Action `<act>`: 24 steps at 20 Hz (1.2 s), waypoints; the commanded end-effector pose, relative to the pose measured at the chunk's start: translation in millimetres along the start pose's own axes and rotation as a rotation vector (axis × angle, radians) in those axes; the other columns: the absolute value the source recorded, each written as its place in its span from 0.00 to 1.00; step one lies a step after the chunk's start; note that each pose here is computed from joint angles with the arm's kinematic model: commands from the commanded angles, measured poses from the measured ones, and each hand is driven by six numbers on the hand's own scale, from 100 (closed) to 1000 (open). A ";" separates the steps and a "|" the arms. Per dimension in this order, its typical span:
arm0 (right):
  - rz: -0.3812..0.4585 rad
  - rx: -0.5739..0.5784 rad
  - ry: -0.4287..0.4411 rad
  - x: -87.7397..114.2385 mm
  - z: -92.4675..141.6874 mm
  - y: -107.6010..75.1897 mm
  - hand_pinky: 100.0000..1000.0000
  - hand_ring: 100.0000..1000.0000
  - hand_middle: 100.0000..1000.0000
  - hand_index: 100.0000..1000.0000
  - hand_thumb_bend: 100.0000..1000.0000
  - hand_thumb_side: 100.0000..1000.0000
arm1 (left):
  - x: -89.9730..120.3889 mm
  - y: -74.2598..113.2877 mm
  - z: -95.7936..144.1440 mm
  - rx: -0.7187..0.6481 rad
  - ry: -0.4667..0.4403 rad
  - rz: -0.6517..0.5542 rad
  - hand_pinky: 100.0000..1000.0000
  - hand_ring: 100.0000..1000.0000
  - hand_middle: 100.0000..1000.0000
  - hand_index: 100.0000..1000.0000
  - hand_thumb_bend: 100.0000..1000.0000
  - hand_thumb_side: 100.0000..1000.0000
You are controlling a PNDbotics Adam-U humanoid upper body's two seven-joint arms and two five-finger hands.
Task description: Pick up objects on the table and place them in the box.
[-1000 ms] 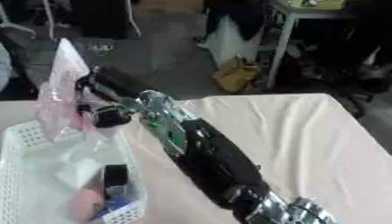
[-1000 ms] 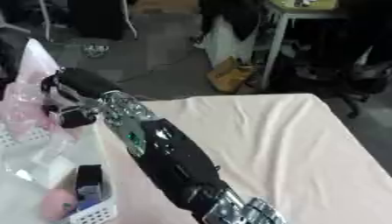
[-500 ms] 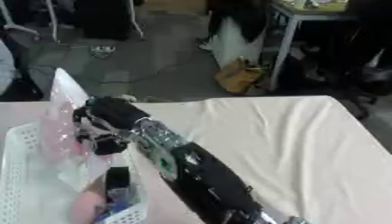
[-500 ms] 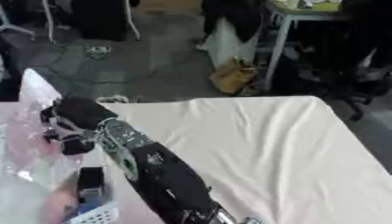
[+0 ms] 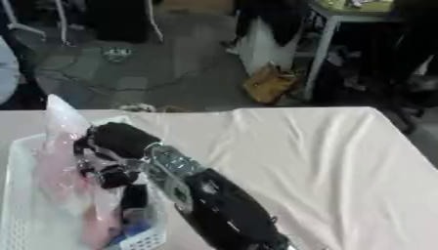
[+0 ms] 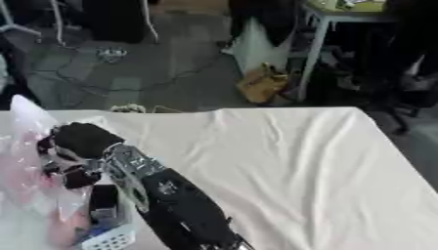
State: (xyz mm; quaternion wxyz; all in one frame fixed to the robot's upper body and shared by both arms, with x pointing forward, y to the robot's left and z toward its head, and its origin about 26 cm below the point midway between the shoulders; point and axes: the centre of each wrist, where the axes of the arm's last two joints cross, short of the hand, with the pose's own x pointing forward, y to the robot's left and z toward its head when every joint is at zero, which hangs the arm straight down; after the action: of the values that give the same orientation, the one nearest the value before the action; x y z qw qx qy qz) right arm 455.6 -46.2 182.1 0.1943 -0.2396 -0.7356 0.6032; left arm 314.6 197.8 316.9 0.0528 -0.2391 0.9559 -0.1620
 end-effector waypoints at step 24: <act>0.070 0.129 -0.222 -10.0 5.5 -17.1 1.00 1.00 1.00 1.00 0.13 1.00 | 4.6 -2.8 -8.7 0.015 -0.034 0.024 0.84 0.91 0.76 0.79 0.00 0.72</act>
State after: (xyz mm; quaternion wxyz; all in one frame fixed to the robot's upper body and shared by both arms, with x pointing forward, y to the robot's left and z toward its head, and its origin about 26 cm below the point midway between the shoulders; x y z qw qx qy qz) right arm 458.5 -57.7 178.8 0.1243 -0.1730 -0.6964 0.6853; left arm 314.3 195.6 318.8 0.0567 -0.2333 0.9566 -0.1651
